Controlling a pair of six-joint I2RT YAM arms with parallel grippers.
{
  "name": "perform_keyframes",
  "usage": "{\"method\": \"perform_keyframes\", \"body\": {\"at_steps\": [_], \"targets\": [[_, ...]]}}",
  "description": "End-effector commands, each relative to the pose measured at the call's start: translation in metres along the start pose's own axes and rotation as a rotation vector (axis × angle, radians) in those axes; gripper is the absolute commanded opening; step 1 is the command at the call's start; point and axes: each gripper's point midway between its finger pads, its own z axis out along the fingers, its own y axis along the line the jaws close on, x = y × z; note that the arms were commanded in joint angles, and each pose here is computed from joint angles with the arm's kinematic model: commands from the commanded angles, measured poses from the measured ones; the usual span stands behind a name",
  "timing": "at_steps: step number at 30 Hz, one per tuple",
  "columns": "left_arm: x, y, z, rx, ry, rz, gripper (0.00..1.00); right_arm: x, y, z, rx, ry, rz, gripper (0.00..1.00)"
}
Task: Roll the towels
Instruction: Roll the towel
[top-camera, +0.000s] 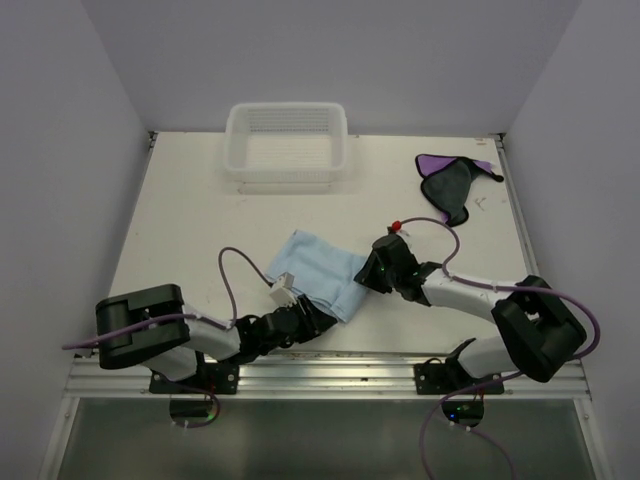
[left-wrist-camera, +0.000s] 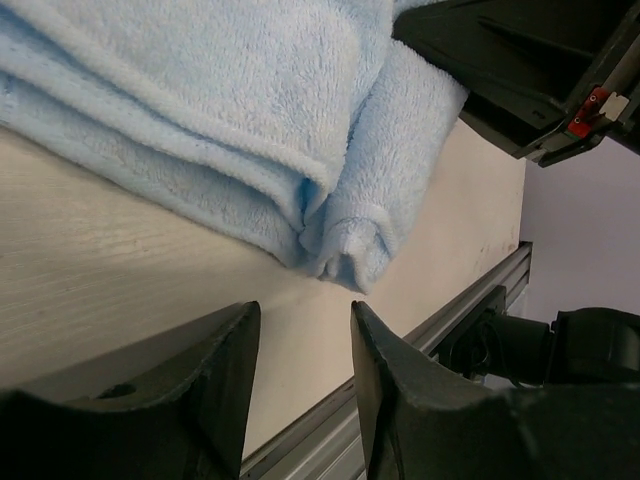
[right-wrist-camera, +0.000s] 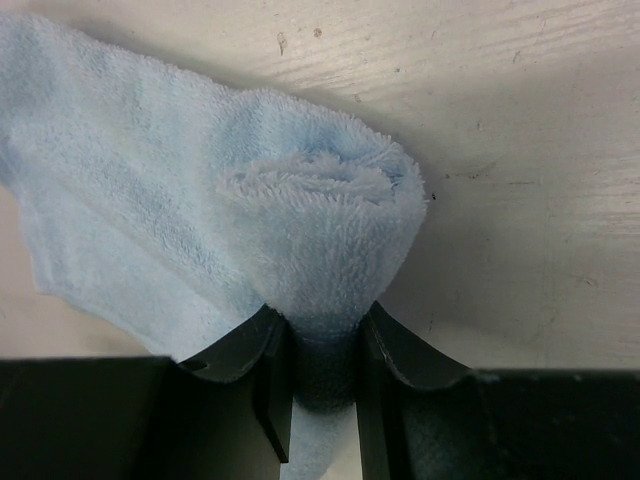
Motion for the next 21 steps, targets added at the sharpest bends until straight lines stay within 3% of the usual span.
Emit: {"method": "perform_keyframes", "body": {"at_steps": [1,11,21], "targets": [[0.000,0.054,-0.012,-0.181,0.008,0.162,0.47,-0.014,-0.002,0.001,0.062,-0.038,-0.014,0.23],[-0.006,0.005,-0.005,-0.119,-0.053,0.405,0.57,-0.013,0.001,-0.001,0.086,0.000,-0.021,0.23],[-0.031,-0.044,-0.015,-0.166,-0.240,0.721,0.72,-0.013,0.005,-0.006,0.104,0.039,-0.046,0.24]]}}
